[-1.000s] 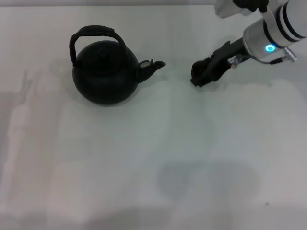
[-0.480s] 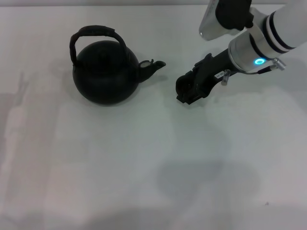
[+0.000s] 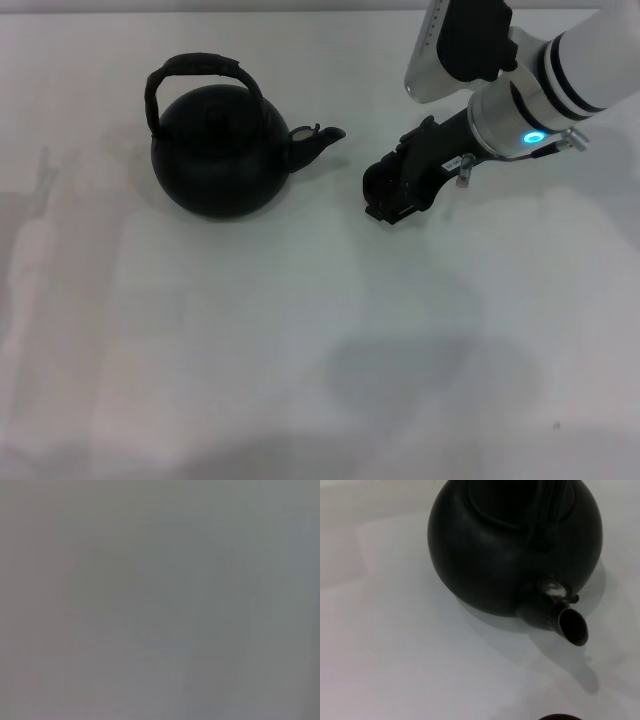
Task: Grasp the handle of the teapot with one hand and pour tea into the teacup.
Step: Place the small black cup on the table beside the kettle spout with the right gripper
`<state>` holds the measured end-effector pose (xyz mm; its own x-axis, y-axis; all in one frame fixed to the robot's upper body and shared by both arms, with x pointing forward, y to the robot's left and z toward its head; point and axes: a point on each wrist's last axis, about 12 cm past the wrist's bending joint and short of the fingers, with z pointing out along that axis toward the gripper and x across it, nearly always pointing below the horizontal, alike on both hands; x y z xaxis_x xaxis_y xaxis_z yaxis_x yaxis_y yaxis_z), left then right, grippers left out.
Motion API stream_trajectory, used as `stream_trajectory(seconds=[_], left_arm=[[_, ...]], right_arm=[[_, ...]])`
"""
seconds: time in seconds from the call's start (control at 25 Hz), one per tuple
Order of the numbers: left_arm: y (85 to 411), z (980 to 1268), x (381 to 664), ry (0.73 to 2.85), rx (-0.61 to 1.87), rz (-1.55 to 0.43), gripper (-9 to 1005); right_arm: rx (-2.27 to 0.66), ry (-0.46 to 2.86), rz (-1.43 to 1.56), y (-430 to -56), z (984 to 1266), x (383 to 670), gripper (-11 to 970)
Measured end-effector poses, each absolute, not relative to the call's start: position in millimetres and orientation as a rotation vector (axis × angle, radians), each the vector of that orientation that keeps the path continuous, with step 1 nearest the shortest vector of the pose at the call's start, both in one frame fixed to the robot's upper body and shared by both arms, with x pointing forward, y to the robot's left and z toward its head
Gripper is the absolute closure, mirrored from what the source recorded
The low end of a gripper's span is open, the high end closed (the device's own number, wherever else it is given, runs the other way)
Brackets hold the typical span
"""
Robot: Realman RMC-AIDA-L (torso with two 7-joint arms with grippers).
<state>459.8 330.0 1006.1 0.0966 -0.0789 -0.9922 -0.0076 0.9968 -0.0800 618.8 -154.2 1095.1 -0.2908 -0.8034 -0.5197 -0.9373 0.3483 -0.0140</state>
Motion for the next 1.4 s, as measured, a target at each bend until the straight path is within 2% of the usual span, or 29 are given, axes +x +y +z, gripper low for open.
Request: stream_trajectory(seconds=[1.4], left_arm=[[328.4, 1012.6, 460.9, 1.421, -0.056, -0.062, 149]], right_arm=[[-1.537, 2.145, 0.427, -156.2, 1083.8, 607.7, 128]])
